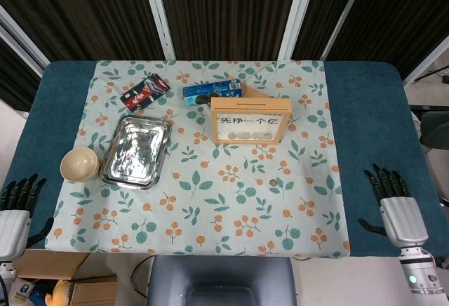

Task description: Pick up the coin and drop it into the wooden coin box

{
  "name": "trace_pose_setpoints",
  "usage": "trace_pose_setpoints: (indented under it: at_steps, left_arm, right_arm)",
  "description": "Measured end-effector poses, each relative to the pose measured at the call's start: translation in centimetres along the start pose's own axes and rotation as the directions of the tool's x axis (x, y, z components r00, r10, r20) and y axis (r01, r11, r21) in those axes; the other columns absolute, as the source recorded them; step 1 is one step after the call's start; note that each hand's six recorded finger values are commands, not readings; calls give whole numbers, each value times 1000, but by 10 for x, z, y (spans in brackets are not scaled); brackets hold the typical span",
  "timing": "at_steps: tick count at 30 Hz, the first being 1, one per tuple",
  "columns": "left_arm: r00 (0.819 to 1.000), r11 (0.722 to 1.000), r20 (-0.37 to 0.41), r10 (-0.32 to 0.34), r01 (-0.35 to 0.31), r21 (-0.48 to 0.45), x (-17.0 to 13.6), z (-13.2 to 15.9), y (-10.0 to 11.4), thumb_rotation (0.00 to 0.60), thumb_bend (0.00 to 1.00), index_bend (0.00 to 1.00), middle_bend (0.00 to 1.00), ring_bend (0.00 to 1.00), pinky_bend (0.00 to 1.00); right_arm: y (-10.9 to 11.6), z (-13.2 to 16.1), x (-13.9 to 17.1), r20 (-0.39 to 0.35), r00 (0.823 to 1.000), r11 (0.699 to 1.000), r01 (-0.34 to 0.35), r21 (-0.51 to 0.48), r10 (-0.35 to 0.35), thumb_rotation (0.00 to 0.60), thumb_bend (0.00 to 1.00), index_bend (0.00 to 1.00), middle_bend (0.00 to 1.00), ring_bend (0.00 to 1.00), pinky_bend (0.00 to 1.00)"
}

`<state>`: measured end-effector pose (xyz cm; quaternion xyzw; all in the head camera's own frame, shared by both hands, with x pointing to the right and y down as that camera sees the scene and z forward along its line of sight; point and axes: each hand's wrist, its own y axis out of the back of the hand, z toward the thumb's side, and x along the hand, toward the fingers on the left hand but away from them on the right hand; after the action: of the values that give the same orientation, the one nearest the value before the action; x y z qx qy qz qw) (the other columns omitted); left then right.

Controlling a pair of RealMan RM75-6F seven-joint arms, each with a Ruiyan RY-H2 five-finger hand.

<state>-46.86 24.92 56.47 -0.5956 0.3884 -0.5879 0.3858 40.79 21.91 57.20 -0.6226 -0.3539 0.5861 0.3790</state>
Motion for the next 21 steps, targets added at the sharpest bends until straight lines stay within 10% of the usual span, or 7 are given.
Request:
trace_pose_setpoints:
  at_steps: [21]
  left_arm:
    - [1000,1000,25,-12,12,-8,6,2,-3,600,315,0,0,0,0]
  right_arm:
    - [-8,28,-24,-93,993,993,-62,98,71,600,245,0,0,0,0]
